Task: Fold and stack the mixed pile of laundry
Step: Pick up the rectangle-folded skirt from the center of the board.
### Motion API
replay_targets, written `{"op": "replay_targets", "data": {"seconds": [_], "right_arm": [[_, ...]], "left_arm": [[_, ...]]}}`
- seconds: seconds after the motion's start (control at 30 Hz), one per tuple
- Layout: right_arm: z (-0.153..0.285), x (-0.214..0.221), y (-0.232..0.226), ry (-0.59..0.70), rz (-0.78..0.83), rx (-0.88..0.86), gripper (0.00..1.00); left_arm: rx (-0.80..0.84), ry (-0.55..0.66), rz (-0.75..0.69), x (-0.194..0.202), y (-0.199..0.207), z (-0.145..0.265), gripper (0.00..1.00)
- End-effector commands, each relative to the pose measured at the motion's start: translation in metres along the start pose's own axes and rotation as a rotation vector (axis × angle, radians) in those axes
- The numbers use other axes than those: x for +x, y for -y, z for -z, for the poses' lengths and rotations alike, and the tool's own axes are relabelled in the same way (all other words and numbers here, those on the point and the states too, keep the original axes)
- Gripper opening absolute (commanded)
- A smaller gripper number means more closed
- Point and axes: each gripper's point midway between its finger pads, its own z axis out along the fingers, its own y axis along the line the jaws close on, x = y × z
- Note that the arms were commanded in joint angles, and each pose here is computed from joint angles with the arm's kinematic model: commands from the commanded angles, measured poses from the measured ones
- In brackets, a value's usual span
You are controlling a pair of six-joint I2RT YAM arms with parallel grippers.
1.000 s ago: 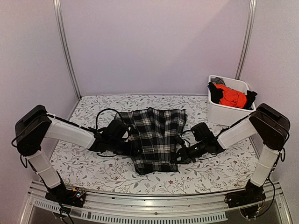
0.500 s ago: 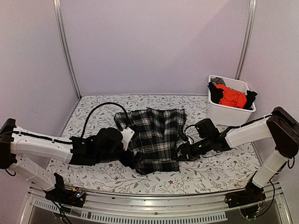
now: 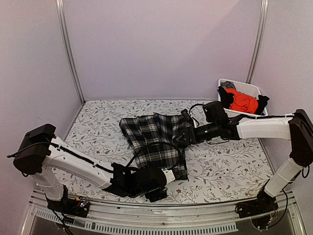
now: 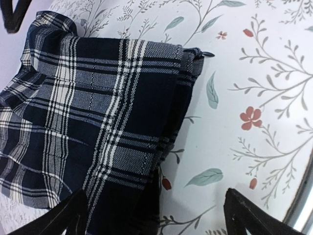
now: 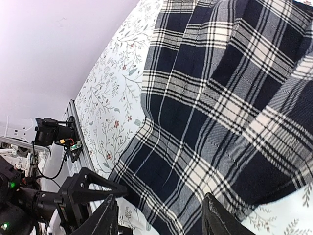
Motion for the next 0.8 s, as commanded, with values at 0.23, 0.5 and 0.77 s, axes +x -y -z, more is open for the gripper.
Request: {"op": "replay_targets", "data": {"seconds": [0.23,0.5,0.77], "right_arm": [[-0.088,-0.014,0.023,-0.088,0.065,-0.116,0.53],[-0.131,0.026,0.073,-0.194,0.031,-0.046,0.50],[-0.144,0.075,0.075,-0.292,0.021,-0.053,0.48]], "left_arm": [[-0.193,-0.085,-0.213,0.008,-0.016,-0.031,0.83],[-0.352,-0.078,-0.256,0.007,-0.042,-0.038,0.41],[-0.320,0.050,-0.158,-0.027,-0.056,0.004,0.00]]}}
